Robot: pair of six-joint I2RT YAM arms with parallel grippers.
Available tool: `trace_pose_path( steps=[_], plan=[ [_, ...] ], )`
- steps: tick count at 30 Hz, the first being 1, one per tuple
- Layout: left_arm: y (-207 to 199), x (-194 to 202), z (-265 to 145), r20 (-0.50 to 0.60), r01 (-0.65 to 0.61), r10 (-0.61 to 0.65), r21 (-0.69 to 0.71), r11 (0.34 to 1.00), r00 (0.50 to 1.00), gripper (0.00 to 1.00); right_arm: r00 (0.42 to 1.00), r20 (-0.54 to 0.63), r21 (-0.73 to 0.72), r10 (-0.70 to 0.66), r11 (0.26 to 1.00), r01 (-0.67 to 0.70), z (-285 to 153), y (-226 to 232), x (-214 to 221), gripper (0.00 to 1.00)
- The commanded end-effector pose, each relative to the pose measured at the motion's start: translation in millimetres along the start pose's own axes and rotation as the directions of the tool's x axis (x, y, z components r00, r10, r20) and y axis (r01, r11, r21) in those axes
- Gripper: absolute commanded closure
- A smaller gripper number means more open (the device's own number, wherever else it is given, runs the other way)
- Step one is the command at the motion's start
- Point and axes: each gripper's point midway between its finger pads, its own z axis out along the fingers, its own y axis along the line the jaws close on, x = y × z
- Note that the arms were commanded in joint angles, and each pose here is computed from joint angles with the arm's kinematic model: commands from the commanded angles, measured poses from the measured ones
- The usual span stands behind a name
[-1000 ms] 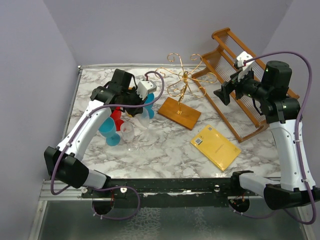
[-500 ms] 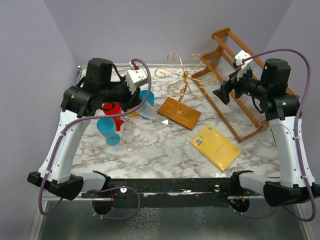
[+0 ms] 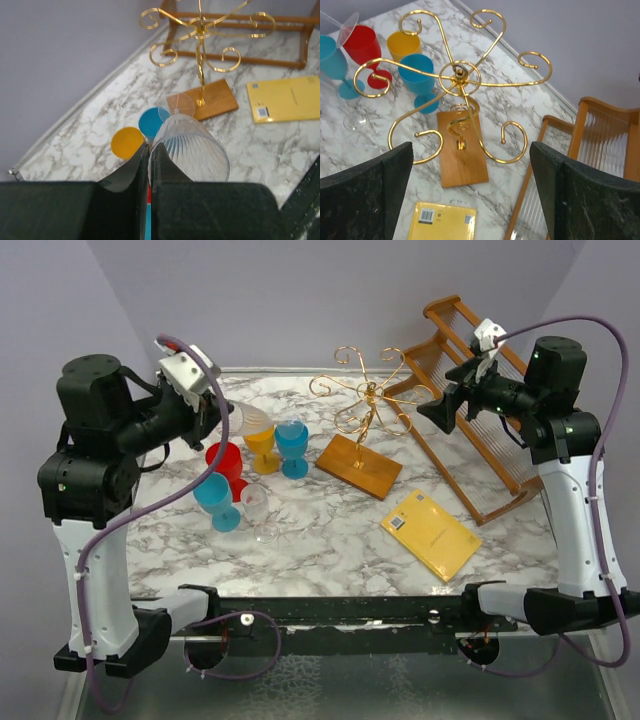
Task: Place the wine glass upside down on the wine glass rack
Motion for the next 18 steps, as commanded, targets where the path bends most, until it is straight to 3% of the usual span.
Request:
trace_pose_path(
  steps=[1,7,12,18],
  plan=[
    [27,-68,-14,0.2,0.017,0.011,-0.14,0.99,0.98,1.0,0.99,0.141,-0.039,0.029,0.999,-0.023,10,-5,-48,0.0],
    [41,-126,-7,0.4,0.082,-0.031,-0.112,0.99,0.916,1.0,0.972,0.214,-0.097,0.099,0.992,-0.079,41,-10,-82,0.0],
    [47,-145,21,0.466,0.182,-0.178,0.036,0.983,0.867,1.0,0.951,0.265,-0.144,0.162,0.981,-0.127,62,0,-111,0.02],
    [57,-163,44,0.511,0.241,-0.291,0.163,0.957,0.809,1.0,0.923,0.28,-0.189,0.263,0.958,-0.216,67,7,-113,0.11]
  ],
)
